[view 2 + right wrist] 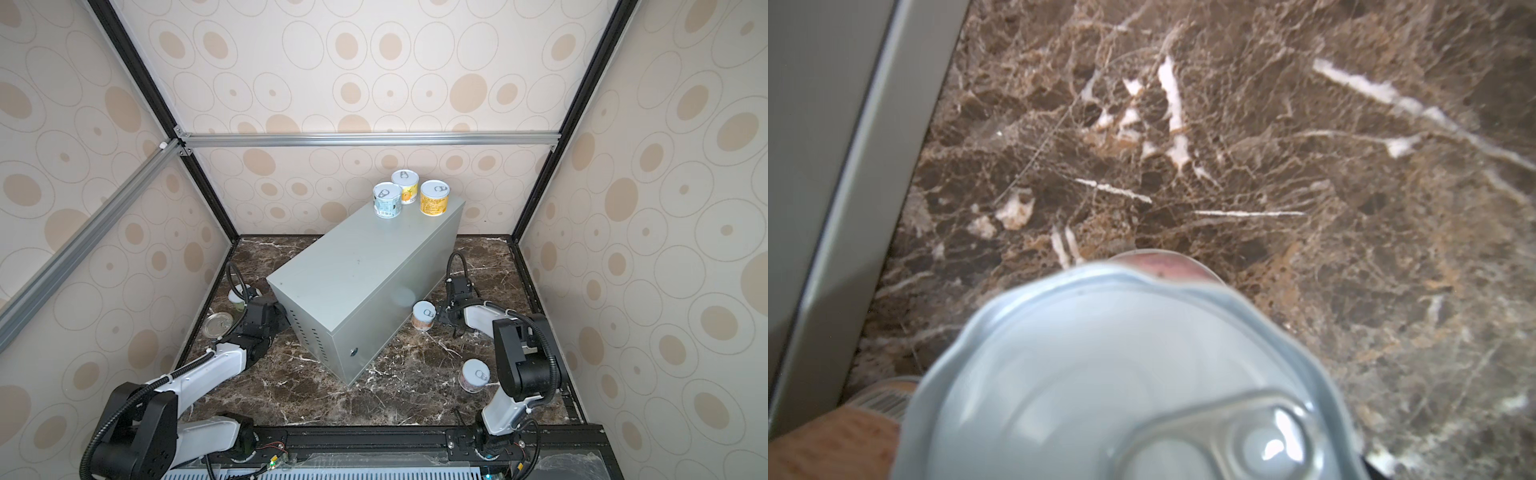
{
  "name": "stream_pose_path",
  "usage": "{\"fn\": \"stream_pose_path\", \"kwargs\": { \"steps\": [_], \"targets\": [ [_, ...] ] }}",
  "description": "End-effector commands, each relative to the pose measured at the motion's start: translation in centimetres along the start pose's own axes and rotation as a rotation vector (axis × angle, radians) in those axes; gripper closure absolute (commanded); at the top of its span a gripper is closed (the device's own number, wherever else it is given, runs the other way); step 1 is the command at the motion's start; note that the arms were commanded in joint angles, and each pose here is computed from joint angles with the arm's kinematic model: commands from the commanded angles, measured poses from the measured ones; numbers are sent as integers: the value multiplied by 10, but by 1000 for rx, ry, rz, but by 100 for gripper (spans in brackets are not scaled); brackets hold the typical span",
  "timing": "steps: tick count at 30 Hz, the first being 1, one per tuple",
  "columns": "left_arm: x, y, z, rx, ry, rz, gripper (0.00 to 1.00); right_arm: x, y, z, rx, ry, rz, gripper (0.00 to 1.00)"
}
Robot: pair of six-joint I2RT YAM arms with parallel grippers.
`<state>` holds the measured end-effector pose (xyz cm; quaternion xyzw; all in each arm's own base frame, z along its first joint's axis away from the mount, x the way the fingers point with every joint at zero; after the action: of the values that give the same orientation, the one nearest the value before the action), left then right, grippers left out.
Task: Place and organize the canned foods onto the counter
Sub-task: 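Close the right gripper on the pink-labelled white-lidded can and lift it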
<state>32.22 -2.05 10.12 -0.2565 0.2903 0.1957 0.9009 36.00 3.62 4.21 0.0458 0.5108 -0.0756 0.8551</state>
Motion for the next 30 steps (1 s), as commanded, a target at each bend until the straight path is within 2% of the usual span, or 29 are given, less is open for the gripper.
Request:
{"fn": "stream_pose_path", "kwargs": {
  "steps": [1,5,11,16,30],
  "targets": [
    [1,-14,-2,35,5,-23,1,1,10,19,6,-49,28,19],
    [0,-15,0,33,0,-25,1,1,9,20,7,-49,23,23],
    [-1,-15,2,29,0,-28,1,-2,8,18,10,-58,23,36],
    [-7,-18,4,6,11,-60,0,-14,5,19,1,-72,22,41],
    [-33,-20,19,-40,-7,-107,1,-67,-4,14,-30,-104,36,47]
  ]
}}
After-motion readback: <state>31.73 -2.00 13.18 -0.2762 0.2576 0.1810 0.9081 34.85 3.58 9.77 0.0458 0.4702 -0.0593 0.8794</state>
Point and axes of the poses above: each gripper's point midway between its finger pads, its own x axis out along the fingers, its own y axis along the line the jaws close on, z = x × y, the point moved 2 cm from there along -x, back along the fingers, and after that the axes turned 10 degrees about -x, right-handed, at the moved point
